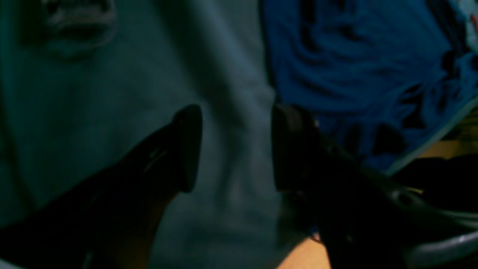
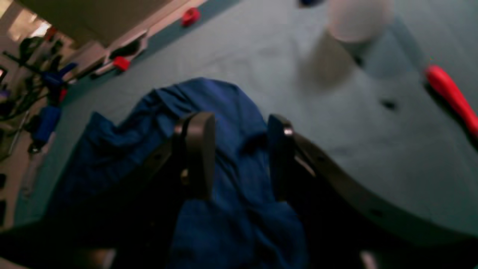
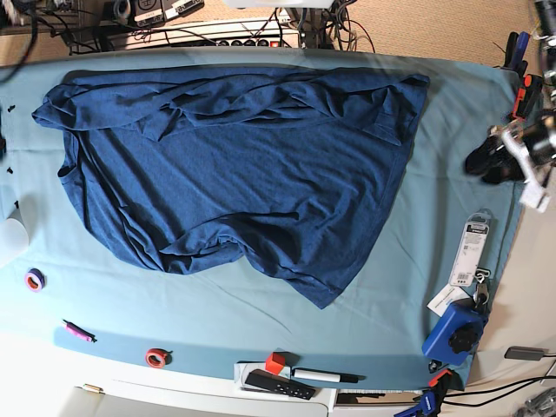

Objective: Layout the t-shirt on the table in an organized manner, then fold the t-shirt properly
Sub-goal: 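Move both grippers over the shirt hem and side and lower them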

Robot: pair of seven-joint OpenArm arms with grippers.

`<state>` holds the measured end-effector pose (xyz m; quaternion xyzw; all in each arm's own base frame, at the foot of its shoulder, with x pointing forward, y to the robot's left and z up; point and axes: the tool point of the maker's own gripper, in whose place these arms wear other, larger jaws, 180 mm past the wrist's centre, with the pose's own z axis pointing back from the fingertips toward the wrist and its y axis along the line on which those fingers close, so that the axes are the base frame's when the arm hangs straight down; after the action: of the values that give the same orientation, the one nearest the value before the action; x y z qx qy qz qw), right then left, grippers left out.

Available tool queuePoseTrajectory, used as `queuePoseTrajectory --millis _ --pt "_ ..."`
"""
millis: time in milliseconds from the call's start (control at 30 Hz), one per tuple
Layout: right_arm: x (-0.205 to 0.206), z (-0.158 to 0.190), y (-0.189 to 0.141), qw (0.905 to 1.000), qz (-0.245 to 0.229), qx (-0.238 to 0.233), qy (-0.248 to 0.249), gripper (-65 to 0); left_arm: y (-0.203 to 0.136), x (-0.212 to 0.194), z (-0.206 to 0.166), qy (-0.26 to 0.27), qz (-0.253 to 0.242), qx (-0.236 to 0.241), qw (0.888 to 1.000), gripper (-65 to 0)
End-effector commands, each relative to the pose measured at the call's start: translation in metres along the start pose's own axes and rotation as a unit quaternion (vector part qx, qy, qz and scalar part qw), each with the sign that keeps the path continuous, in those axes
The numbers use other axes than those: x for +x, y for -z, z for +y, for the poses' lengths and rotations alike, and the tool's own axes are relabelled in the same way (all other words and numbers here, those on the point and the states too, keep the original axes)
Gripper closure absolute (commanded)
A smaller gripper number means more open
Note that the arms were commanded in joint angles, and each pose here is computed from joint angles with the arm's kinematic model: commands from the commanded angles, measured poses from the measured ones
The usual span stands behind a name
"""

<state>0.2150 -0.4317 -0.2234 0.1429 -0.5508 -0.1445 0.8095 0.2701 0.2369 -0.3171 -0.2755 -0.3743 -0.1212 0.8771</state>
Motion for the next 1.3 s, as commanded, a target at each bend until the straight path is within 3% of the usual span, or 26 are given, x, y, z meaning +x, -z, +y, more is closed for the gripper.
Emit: queuePoseTrajectory --millis 0,200,433,600,767,933,1067,1267 --pt "0.017 0.012 0.007 0.9994 -0.022 0.021 -0.017 -23.7 0.000 0.025 -0.004 0.024 -0.029 -0.006 0.999 -31.1" --pt "-0.025 0.075 0.079 0.9916 0.045 0.121 -0.013 -23.7 0.062 0.072 -0.035 0.106 -0.058 -0.022 0.992 -30.9" --pt "-0.092 0.156 0.127 0.9654 0.133 0.224 -0.007 -23.7 0.162 0.114 -0.111 0.233 -0.022 -0.048 0.971 -30.9" --pt "-0.130 0.183 0.138 0.9504 0.191 0.245 -0.023 -23.6 0.229 0.121 -0.153 0.275 0.018 -0.074 0.958 -30.9" --pt "-0.137 0.192 0.139 0.9444 0.204 0.256 -0.029 -23.6 0.283 0.124 -0.174 0.273 0.062 -0.085 0.956 -30.9" --pt "-0.138 0.191 0.139 0.9445 0.205 0.255 -0.030 -23.6 0.305 0.149 -0.224 0.279 0.063 -0.129 0.949 -30.8" --pt "-0.138 0.192 0.139 0.9446 0.205 0.255 -0.030 -23.6 0.315 0.155 -0.263 0.305 0.041 -0.147 0.940 -26.1" --pt "-0.138 0.191 0.139 0.9446 0.205 0.255 -0.030 -23.6 0.335 0.118 -0.246 0.324 0.050 -0.097 0.940 -26.2"
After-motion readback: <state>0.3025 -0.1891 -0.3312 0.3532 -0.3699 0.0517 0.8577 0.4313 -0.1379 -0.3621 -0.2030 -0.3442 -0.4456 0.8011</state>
